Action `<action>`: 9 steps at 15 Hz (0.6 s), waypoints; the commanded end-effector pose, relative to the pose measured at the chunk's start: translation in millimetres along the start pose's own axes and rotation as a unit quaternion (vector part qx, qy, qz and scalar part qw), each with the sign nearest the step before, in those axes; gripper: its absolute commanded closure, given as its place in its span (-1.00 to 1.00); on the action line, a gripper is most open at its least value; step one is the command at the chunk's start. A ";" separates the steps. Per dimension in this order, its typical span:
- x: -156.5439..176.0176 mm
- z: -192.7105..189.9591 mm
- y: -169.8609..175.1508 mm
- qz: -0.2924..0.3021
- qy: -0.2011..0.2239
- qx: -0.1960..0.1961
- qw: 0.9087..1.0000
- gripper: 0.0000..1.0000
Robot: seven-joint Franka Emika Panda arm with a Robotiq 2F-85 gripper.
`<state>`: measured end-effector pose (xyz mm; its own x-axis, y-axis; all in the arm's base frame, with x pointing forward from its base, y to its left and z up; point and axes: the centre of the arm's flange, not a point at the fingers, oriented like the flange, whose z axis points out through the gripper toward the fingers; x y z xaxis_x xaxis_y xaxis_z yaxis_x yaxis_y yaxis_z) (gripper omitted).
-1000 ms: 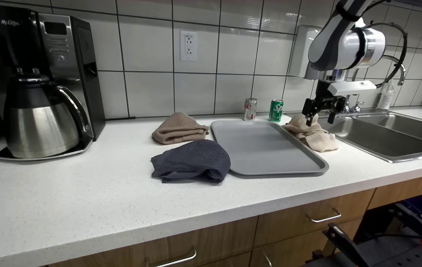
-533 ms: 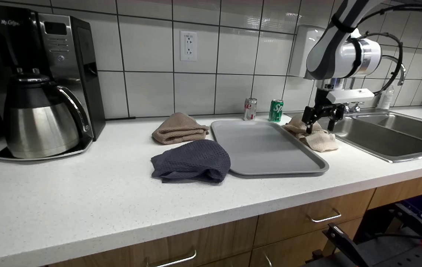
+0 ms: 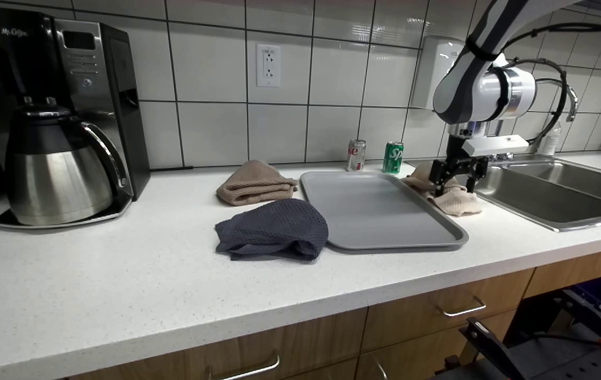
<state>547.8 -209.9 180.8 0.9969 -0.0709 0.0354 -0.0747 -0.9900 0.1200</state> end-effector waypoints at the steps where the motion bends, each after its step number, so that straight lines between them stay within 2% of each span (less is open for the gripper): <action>1: 11.8 5.1 4.1 -0.009 0.008 0.001 1.000 -1.00; 2: 12.3 5.5 3.8 -0.010 0.008 0.002 1.000 -1.00; 3: 12.1 5.7 3.2 -0.012 0.009 0.003 1.000 -0.61; 9: 12.1 -2.4 -3.4 -0.019 0.014 0.005 1.000 0.33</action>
<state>557.4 -204.0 178.1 0.9975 -0.0564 0.0426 -0.0610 -0.9913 0.1166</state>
